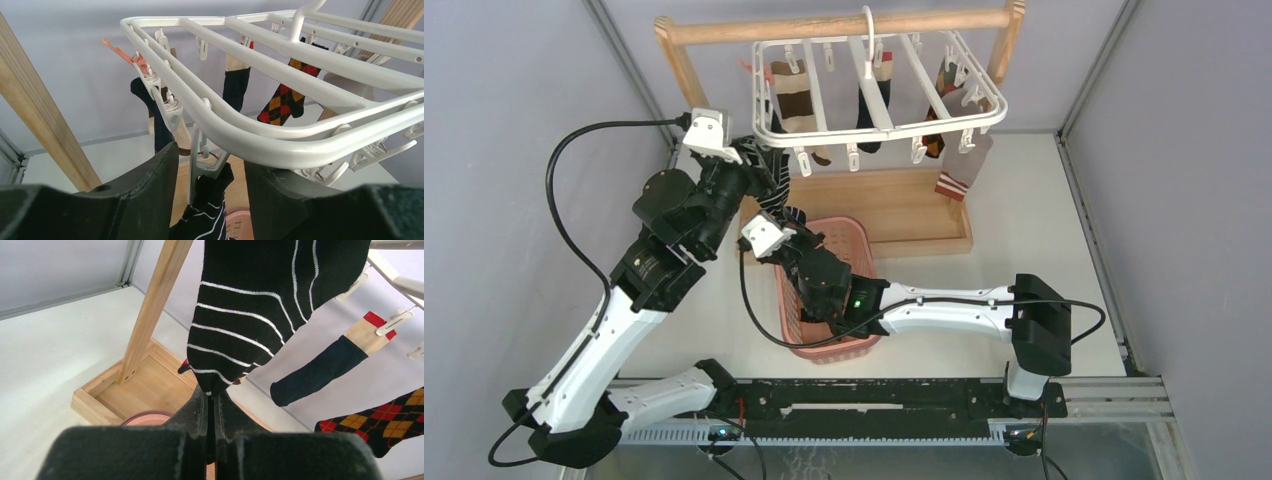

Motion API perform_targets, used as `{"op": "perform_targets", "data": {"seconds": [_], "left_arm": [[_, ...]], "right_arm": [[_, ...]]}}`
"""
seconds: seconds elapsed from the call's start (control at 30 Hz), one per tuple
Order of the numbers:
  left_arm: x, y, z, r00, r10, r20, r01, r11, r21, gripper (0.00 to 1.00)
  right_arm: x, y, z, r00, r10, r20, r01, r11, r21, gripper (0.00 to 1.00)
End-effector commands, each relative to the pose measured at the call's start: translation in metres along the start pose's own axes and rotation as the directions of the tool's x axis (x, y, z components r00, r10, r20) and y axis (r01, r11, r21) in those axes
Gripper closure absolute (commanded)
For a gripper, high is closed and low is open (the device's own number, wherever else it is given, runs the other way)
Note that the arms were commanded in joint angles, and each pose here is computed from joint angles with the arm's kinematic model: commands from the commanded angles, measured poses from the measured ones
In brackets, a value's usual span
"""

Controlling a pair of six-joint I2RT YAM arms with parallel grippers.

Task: Remove the socks clipped to the hanger
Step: Remove the sock from the hanger.

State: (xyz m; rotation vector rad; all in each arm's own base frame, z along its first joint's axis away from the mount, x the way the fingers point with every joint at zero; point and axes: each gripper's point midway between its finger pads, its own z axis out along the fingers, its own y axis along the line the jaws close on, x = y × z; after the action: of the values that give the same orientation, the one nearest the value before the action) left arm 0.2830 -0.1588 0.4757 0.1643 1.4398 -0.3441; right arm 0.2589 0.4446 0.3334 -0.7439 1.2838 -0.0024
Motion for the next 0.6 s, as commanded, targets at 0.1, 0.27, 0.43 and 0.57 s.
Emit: {"op": "perform_targets", "data": {"seconds": [0.1,0.27,0.43,0.57], "left_arm": [[-0.031,0.005,-0.004,0.998,0.008,0.065,-0.007,1.0,-0.015,0.62],[-0.033,0.005,-0.005,0.998,0.01,0.066,-0.009,1.0,-0.014,0.73],[-0.037,0.006,-0.008,0.997,0.007,0.074,-0.006,1.0,-0.012,0.74],[-0.038,0.006,-0.009,0.997,0.008,0.078,-0.007,1.0,-0.012,0.74]], "right_arm": [[-0.018,-0.025,-0.008,0.997,0.072,0.035,-0.074,0.997,0.037,1.0],[-0.014,-0.023,-0.009,0.996,0.081,0.029,-0.082,0.996,0.035,1.0],[-0.006,-0.021,-0.013,0.996,0.091,0.014,-0.091,0.995,0.031,1.0],[0.006,-0.022,-0.02,0.994,0.106,-0.006,-0.106,0.994,0.032,1.0]]}}
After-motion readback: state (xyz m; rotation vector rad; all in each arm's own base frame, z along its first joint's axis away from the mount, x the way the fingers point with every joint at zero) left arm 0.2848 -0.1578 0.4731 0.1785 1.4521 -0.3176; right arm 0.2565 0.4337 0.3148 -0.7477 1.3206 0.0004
